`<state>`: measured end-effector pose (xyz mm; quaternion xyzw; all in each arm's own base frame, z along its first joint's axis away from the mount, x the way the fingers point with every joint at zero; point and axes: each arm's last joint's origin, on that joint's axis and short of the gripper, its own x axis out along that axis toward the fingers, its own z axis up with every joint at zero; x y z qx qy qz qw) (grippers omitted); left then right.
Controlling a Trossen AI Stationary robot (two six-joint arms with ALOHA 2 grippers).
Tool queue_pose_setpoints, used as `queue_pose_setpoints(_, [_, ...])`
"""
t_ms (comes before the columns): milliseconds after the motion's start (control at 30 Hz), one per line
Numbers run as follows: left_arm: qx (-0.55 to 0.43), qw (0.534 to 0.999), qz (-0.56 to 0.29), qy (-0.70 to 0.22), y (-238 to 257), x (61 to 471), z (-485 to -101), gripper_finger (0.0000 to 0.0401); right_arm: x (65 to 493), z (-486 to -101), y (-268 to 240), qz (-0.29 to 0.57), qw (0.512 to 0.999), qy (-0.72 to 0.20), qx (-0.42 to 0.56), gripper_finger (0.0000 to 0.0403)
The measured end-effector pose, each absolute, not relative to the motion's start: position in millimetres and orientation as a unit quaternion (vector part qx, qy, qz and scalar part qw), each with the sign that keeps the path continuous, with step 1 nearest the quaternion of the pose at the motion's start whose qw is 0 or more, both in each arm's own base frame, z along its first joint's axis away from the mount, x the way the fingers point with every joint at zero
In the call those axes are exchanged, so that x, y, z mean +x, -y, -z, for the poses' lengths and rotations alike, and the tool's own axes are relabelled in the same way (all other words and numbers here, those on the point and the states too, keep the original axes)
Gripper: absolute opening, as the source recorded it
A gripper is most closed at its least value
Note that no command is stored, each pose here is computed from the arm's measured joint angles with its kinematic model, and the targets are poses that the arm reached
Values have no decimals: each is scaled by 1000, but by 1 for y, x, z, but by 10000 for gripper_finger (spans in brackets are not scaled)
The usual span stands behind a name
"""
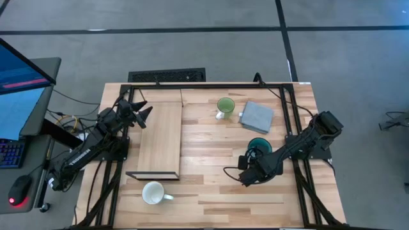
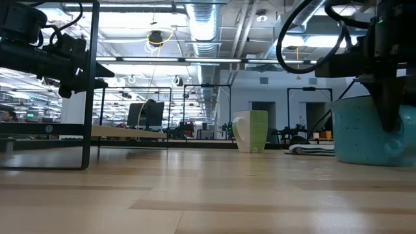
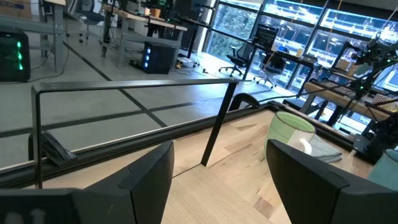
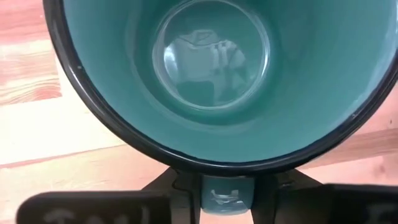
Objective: Stack small to large cups/mugs on shelf
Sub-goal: Put the blue mug on the shelf
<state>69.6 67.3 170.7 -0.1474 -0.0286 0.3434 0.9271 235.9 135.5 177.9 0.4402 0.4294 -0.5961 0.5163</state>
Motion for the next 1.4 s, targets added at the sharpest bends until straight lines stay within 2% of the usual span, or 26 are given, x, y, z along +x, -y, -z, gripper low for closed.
queue_pose_setpoints(400, [-152,926,-343,30,-67,70,-171,248,248,-177,-122,528,578,-494,378,100])
queue_pose_setpoints(867, [-152,922,-355,31,-68,69,-170,248,287,-179,-83,382,697,-528,300,100])
queue_pose_setpoints(1400, [-152,915,-372,29,-69,68,-170,248,336,-240,-33,257,796,-516,183,99])
